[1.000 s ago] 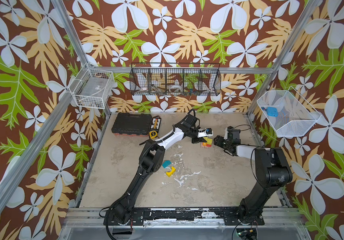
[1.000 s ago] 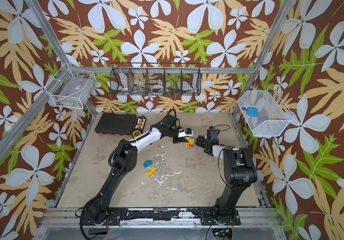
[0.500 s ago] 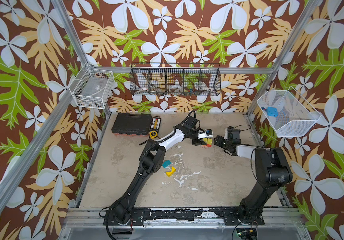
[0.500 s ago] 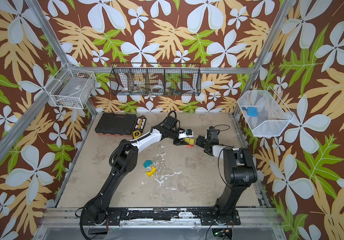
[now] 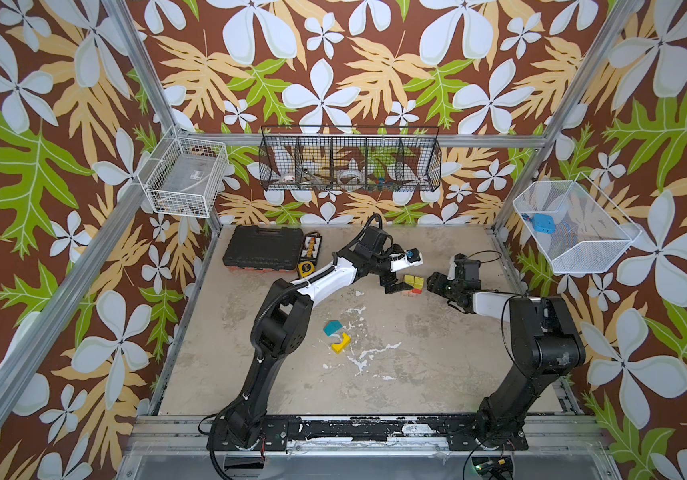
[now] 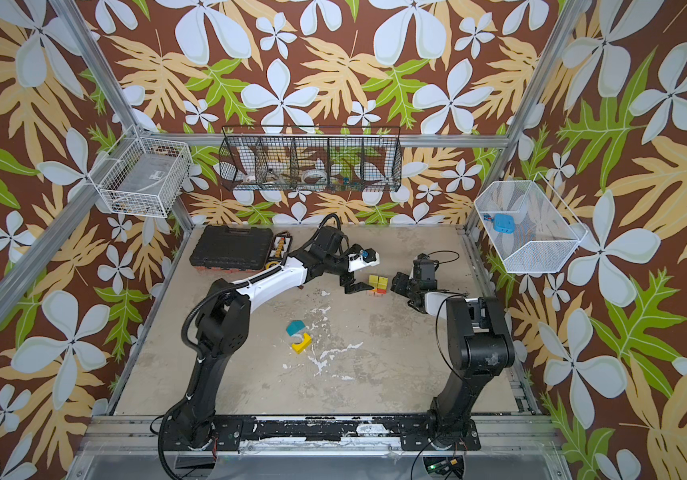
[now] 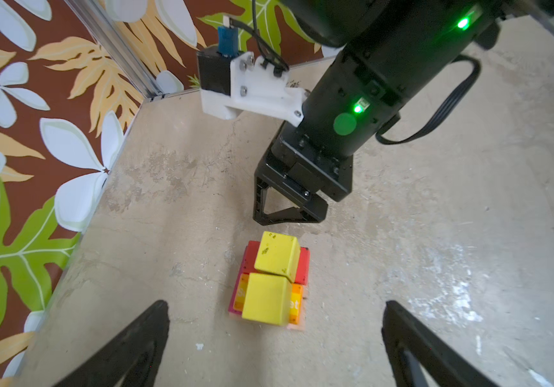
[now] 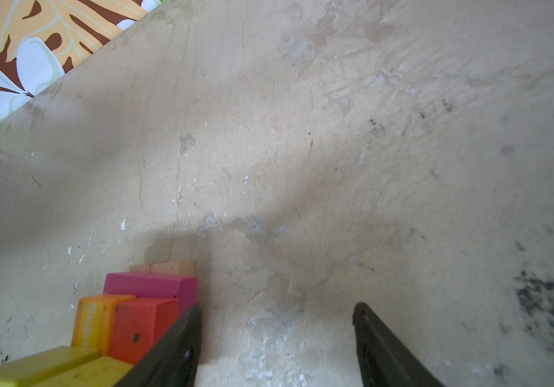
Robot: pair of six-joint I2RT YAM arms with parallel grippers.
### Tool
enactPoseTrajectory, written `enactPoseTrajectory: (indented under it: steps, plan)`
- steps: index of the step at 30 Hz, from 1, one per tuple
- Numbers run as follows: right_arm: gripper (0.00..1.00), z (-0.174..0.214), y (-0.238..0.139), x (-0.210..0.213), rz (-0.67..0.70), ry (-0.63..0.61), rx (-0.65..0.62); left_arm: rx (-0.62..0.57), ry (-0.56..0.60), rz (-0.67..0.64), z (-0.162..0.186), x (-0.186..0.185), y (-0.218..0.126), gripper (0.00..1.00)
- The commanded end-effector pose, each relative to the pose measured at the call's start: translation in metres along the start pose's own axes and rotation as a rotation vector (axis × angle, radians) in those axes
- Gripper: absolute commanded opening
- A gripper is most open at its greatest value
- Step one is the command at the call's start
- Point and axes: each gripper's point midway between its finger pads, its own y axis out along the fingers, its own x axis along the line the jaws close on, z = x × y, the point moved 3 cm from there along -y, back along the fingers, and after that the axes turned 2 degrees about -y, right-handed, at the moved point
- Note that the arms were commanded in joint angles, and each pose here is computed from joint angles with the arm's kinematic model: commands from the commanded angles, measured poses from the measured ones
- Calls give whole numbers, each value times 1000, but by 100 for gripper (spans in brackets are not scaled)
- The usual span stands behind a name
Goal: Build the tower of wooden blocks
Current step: 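Lower the yellow cube onto the tower next to the other yellow cube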
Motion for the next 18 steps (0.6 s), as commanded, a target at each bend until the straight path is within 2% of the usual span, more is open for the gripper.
enactPoseTrajectory:
  steps: [1, 6, 11, 18]
  plan:
    - [71, -6, -6, 5, -30, -18, -40, -88, -20, -131, -11, 7, -16, 100]
    - [74, -5, -15, 7, -42, -23, -67, -52, -38, -189, 11, 6, -14, 99]
    - [73, -3, -6, 14, -32, -54, -34, 44, -98, -164, 28, 19, 12, 84]
    - [73, -4, -3, 15, -21, -61, -28, 82, -114, -227, 40, 32, 20, 81]
